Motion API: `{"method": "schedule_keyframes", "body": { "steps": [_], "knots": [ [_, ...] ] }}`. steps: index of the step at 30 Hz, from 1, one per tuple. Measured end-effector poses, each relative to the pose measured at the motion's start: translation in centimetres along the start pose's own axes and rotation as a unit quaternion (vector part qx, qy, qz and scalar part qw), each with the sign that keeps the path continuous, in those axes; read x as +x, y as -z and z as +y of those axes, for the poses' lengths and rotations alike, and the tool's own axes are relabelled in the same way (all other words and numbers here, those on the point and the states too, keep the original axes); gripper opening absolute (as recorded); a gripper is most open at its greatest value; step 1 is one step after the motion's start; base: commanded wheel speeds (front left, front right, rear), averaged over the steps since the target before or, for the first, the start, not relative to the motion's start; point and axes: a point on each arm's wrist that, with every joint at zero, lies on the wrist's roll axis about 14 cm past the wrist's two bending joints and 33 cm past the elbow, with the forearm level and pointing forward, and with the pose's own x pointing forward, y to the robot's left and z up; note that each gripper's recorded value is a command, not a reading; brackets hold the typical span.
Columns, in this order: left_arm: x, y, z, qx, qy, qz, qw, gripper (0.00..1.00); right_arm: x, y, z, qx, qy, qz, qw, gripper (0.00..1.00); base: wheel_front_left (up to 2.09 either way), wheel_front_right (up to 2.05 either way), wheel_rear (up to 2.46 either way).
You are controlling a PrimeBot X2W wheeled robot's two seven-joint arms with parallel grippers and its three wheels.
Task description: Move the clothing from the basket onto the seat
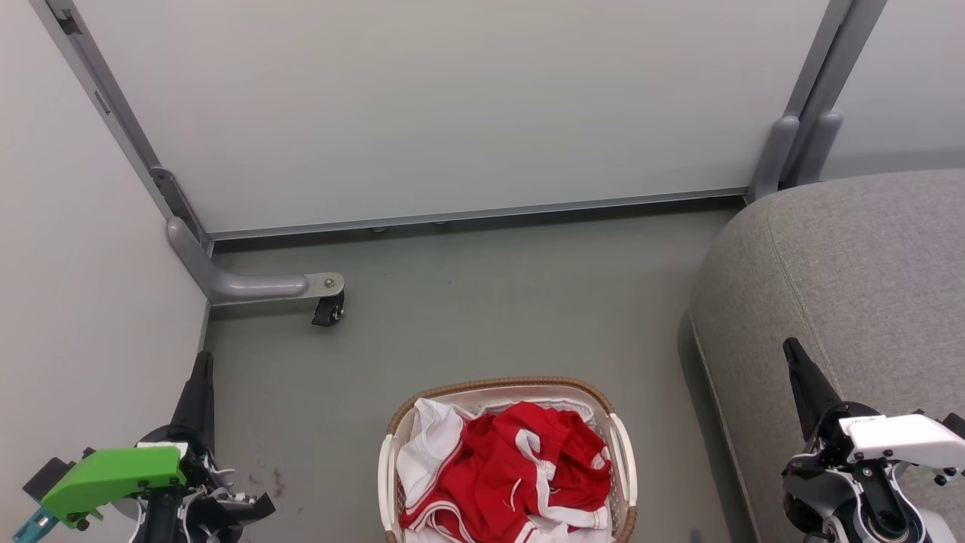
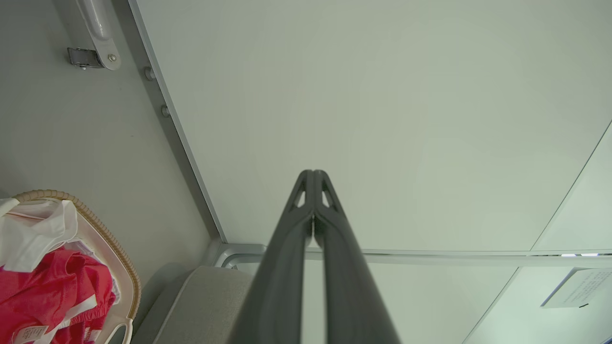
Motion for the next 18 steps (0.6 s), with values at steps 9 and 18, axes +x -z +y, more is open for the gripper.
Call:
{"method": "schedule_keyframes", "body": {
  "steps": [9,18],
  "knots": [
    [0.0,0.0,0.0,0.0,0.0,0.0,1.0,0.0,0.0,0.0,0.0,0.0,0.0,0.0,1.0,0.0,0.0,0.0,0.0],
    [-1.4,0.4,3.3,-0.007,-0.05,0.002,0.999,1.0,-1.4,0.4,-3.3,0.011,0.048,-0.001,0.999,1.0,0.0,0.0,0.0]
  ]
}}
